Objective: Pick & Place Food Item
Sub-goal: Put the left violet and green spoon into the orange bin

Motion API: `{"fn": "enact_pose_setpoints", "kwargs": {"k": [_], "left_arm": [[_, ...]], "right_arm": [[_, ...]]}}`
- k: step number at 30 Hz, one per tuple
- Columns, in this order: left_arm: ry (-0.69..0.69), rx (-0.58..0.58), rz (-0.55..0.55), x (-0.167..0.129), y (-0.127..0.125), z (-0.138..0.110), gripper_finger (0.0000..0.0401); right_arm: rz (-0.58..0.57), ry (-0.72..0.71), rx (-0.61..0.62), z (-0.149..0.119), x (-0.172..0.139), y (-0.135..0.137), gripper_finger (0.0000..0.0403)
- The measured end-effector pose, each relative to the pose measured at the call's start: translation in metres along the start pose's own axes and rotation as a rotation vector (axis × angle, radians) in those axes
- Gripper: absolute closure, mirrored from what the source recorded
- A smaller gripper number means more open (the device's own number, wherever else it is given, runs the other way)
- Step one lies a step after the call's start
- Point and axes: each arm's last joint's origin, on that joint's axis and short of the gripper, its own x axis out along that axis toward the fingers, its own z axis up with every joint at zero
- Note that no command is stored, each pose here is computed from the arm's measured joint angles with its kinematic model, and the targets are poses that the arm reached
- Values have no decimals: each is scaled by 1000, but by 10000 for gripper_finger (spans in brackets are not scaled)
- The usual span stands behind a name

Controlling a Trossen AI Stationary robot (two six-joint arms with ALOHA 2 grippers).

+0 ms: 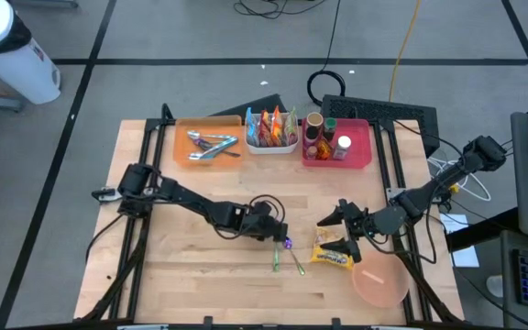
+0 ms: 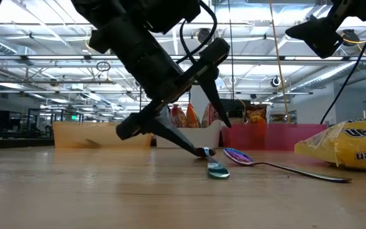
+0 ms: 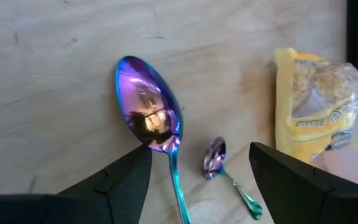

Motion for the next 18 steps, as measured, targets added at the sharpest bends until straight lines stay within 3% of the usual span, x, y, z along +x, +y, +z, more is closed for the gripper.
{"fn": "enact_pose_setpoints", "kwargs": {"k": [18], "left_arm": [[77, -92, 27, 13, 9, 5, 130]], "right_arm": [[-16, 23, -30, -2, 0, -2, 58]]}}
